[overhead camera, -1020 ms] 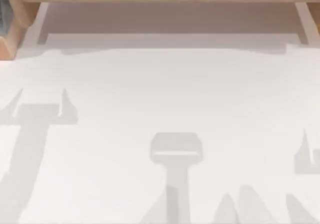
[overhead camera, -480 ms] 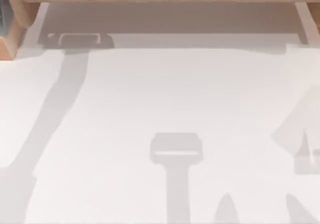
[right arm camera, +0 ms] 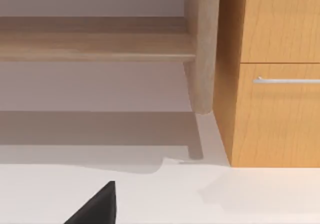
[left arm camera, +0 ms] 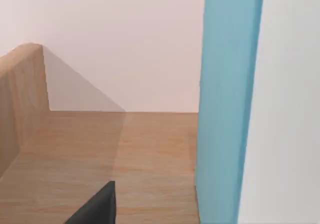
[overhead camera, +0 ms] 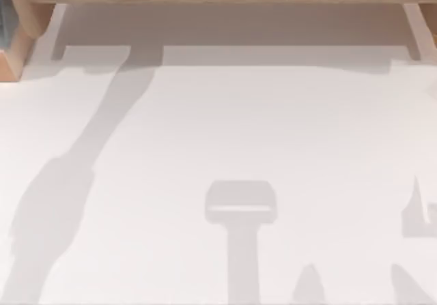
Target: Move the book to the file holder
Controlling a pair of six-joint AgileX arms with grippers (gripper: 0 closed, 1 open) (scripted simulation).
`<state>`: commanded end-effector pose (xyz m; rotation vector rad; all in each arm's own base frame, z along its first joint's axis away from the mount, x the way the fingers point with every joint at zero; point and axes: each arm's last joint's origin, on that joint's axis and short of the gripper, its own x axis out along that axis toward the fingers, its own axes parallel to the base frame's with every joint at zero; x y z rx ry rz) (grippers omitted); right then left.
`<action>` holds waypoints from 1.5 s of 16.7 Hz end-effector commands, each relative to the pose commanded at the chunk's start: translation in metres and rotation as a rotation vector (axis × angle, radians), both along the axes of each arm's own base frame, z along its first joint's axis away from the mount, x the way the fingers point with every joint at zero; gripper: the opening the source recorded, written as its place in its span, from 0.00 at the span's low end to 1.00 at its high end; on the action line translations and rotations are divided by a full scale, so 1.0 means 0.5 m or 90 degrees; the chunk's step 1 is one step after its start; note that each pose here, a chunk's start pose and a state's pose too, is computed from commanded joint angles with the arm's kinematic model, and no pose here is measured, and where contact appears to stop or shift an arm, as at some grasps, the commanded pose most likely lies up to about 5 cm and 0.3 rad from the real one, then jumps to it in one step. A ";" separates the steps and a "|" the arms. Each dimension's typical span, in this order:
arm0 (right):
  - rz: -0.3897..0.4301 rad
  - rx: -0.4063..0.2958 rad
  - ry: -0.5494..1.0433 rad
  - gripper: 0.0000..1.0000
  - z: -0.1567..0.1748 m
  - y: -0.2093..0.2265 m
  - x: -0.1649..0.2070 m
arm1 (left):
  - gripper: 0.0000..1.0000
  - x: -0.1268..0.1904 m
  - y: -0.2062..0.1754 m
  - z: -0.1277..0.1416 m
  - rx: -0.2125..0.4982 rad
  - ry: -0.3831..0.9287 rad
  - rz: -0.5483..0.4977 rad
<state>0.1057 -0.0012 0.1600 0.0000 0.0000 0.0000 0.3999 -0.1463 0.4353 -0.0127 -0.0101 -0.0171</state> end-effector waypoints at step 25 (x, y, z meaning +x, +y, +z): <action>0.000 0.000 0.000 1.00 0.000 0.000 0.000 | 0.55 0.061 -0.019 -0.006 0.000 -0.001 0.000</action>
